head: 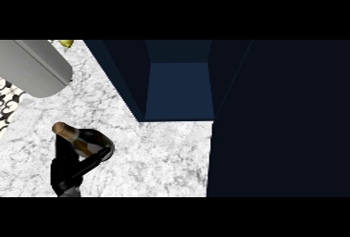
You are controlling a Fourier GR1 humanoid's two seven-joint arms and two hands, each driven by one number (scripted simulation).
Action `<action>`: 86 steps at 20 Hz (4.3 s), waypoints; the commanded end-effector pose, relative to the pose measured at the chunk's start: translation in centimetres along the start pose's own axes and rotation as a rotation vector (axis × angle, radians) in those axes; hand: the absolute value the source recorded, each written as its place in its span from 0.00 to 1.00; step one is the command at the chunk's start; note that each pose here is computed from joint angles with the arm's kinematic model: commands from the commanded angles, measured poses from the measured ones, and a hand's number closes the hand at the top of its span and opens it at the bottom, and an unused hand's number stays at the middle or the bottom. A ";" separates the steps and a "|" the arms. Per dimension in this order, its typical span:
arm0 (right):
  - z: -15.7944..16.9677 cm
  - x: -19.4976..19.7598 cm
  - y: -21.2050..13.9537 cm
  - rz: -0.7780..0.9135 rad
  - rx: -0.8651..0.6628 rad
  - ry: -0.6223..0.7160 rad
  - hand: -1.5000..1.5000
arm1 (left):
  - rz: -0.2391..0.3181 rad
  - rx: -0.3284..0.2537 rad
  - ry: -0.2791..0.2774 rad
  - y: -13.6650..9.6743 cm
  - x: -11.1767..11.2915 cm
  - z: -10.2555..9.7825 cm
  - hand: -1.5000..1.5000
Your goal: Pick up the wine, place it into the cabinet and close the cabinet
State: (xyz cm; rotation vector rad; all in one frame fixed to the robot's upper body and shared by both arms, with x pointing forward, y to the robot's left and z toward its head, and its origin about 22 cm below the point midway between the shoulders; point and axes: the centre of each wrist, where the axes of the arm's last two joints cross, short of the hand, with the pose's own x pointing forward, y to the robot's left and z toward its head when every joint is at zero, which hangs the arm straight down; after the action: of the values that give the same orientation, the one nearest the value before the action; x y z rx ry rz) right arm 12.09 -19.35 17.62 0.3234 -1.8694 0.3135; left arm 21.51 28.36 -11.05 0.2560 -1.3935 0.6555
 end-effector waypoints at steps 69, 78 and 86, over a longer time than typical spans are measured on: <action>2.5 3.8 -0.7 -0.023 0.024 -0.078 0.00 | 0.070 -0.572 -0.208 -21.5 11.1 7.9 1.00; 2.3 4.4 -0.9 -0.009 0.022 -0.066 0.00 | -0.021 -0.529 -0.200 -24.1 9.8 5.5 1.00; 2.4 2.8 -1.2 -0.011 0.029 -0.068 0.00 | -0.058 -0.505 -0.157 -23.6 4.9 4.8 1.00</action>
State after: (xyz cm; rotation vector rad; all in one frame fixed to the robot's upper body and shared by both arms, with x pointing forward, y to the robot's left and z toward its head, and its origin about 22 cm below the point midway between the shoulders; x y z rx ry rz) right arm 12.71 -20.60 17.55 0.2792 -1.8685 0.3330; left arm 30.94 8.56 1.15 -0.0814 -1.6678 0.2303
